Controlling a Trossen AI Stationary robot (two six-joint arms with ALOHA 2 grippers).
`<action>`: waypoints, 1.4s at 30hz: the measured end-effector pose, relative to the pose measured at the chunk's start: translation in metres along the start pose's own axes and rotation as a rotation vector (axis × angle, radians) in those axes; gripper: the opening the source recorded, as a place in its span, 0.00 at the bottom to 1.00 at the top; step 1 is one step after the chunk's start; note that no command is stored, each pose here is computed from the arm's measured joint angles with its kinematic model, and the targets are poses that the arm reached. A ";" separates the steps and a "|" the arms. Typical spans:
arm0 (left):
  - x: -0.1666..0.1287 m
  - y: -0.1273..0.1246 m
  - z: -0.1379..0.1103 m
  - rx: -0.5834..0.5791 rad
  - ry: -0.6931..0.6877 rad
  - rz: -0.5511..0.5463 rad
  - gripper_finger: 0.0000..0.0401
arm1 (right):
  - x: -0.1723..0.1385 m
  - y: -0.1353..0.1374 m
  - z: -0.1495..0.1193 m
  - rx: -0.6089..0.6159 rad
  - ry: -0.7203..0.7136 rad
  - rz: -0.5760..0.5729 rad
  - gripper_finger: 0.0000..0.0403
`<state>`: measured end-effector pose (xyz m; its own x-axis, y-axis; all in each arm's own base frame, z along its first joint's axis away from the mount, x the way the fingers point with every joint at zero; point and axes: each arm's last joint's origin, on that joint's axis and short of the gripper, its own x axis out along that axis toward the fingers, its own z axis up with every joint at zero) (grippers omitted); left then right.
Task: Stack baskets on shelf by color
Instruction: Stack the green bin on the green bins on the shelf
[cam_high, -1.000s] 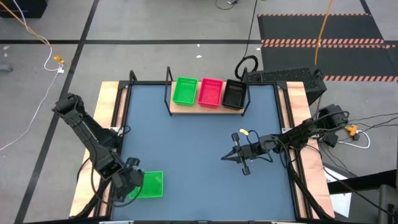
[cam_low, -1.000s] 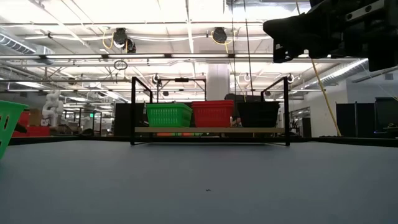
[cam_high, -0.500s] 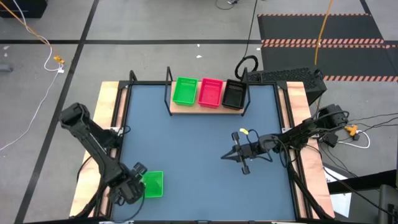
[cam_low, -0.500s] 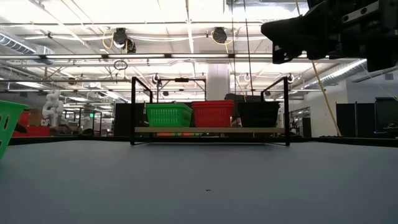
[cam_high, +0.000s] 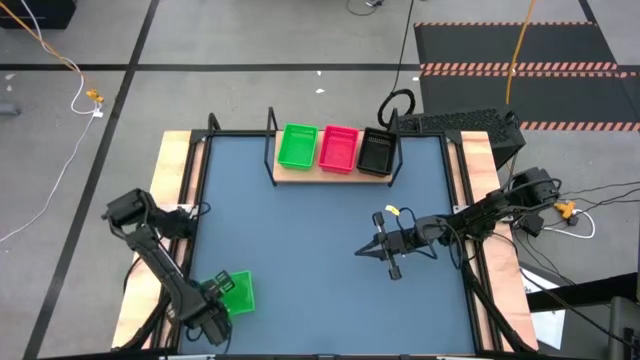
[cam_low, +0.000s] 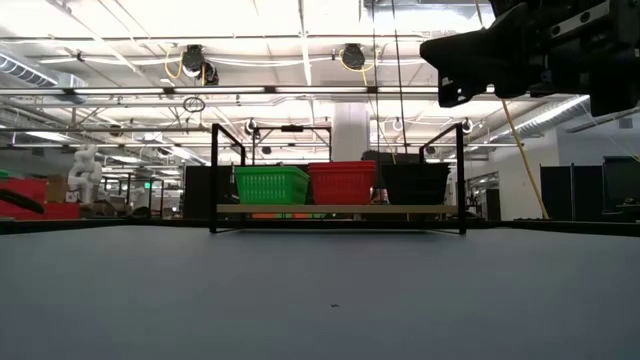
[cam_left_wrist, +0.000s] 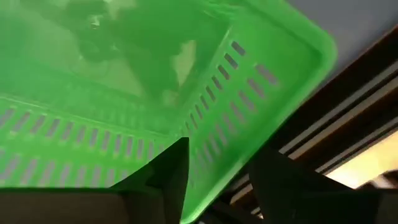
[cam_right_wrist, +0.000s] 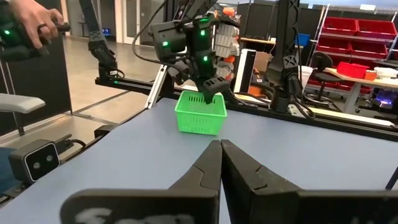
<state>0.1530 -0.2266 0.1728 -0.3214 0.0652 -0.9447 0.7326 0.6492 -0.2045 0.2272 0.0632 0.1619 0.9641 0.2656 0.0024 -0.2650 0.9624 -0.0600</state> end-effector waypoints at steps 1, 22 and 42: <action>0.002 0.000 0.001 0.002 0.007 0.024 0.39 | 0.000 0.000 0.000 0.000 0.001 0.000 0.00; -0.144 0.062 -0.012 -0.704 -0.556 0.544 0.03 | 0.002 -0.005 0.008 0.076 -0.060 -0.039 0.00; -0.179 0.309 -0.186 -0.994 -0.699 0.670 0.05 | 0.013 -0.006 0.019 0.032 -0.082 -0.044 0.00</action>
<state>0.3251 0.1035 0.3266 0.4981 0.3777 -0.7805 -0.1983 0.9259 0.3215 0.2410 0.0619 0.1811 0.9703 0.2260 0.0864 -0.2245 0.9741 -0.0263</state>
